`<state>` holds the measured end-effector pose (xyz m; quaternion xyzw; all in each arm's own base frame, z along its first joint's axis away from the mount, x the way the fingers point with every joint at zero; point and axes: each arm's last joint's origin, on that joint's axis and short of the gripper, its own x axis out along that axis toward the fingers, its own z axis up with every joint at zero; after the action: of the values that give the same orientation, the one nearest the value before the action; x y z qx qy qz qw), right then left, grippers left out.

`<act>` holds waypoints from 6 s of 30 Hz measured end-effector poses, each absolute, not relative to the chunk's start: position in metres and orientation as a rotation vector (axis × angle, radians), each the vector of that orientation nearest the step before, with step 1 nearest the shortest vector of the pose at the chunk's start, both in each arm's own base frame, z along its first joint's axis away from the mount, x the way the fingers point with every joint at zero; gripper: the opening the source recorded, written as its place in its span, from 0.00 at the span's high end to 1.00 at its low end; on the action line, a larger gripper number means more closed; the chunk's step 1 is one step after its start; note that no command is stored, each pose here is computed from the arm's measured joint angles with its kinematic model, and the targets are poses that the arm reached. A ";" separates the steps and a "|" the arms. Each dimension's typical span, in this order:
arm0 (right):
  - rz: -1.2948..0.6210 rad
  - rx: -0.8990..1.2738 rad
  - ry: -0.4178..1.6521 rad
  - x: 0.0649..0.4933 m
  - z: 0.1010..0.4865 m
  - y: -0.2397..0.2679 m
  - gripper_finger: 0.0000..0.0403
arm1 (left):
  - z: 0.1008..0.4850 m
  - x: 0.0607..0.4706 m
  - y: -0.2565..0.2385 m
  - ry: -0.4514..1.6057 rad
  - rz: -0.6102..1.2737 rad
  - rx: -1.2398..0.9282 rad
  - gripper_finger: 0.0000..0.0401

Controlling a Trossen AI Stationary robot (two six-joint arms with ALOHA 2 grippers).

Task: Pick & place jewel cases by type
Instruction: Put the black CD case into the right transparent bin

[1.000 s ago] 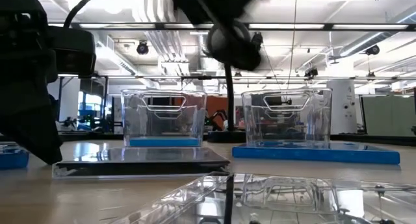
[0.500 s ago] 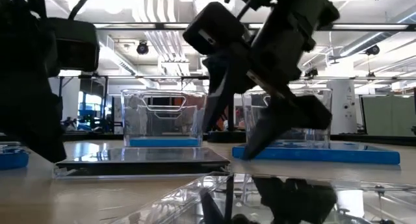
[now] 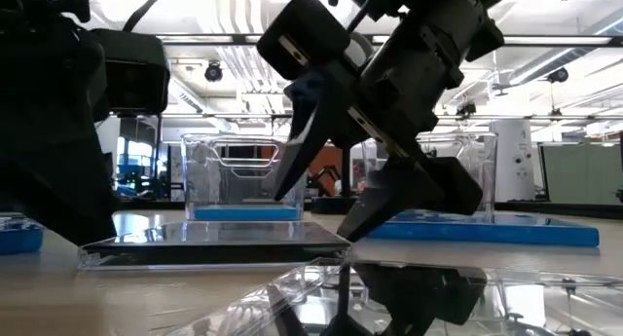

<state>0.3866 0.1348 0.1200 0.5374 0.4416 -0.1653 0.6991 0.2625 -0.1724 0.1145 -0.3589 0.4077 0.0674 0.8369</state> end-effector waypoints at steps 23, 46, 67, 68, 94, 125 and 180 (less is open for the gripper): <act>-0.055 1.047 0.873 0.411 0.166 0.130 0.40 | 0.113 0.264 -0.179 0.802 0.093 -0.687 0.47; -0.277 0.938 0.696 0.420 0.167 0.103 0.77 | 0.112 0.262 -0.180 0.803 0.108 -0.702 0.47; -0.288 0.929 0.567 0.425 0.187 0.081 0.93 | 0.149 0.224 -0.160 0.894 0.317 -0.670 0.47; -0.259 0.927 0.561 0.424 0.194 0.083 0.93 | 0.152 0.220 -0.159 0.903 0.328 -0.673 0.47; -1.415 0.941 0.123 0.282 0.254 0.060 0.93 | 0.171 0.204 -0.164 0.685 0.446 -0.740 0.47; -0.636 0.899 1.326 0.246 0.292 0.099 0.76 | 0.175 0.207 -0.168 0.728 0.344 -0.649 0.47; -0.069 0.943 1.255 0.358 0.142 0.179 0.90 | 0.148 0.273 -0.159 1.122 0.657 -0.526 0.47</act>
<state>0.3578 0.1793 0.1419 0.4245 0.5649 -0.0312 0.7070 0.2733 -0.1593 0.1478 -0.2421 0.5162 0.3022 0.7639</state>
